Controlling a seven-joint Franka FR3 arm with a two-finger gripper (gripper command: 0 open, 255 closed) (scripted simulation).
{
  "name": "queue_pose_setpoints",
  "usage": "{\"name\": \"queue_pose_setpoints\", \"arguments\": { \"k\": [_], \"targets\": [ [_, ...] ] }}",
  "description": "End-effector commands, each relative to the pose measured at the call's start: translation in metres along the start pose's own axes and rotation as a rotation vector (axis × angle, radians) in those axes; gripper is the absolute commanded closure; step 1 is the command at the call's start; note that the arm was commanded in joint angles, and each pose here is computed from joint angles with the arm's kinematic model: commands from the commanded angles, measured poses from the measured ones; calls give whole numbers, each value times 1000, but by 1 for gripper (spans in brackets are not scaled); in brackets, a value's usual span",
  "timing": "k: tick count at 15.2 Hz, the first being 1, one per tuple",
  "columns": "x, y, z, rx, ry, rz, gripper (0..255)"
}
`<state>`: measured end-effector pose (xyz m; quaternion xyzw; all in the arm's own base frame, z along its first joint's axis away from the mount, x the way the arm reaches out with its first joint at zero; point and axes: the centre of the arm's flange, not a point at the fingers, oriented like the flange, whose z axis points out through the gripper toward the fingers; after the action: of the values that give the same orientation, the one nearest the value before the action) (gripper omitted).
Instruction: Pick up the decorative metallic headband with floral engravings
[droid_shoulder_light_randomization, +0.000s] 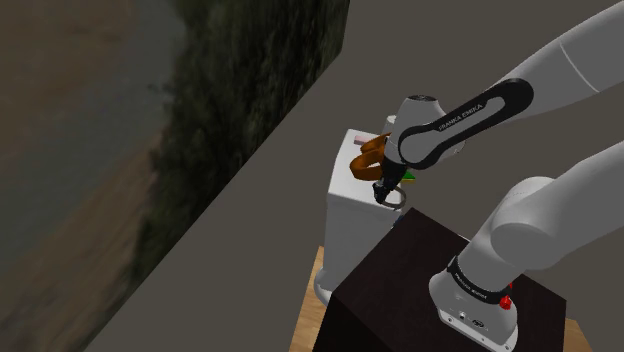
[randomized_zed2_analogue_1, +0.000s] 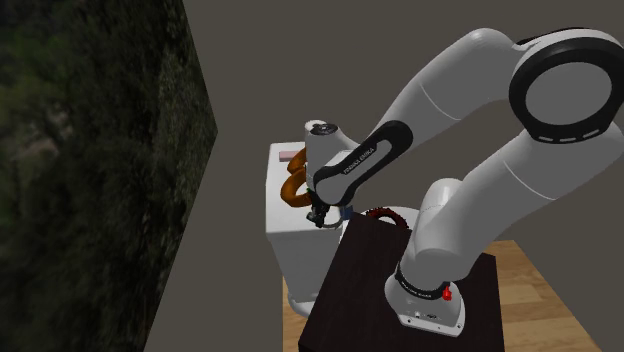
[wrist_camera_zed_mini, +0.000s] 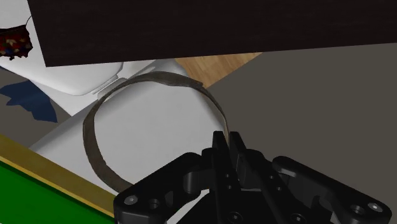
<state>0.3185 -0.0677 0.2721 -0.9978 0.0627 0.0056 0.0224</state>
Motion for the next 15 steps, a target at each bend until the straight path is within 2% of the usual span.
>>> {"name": "queue_pose_setpoints", "arguments": {
  "k": [1,15],
  "targets": [
    [0,0,0,0,0,0,255],
    [-1,-3,-73,0,0,0,255]
  ]
}}
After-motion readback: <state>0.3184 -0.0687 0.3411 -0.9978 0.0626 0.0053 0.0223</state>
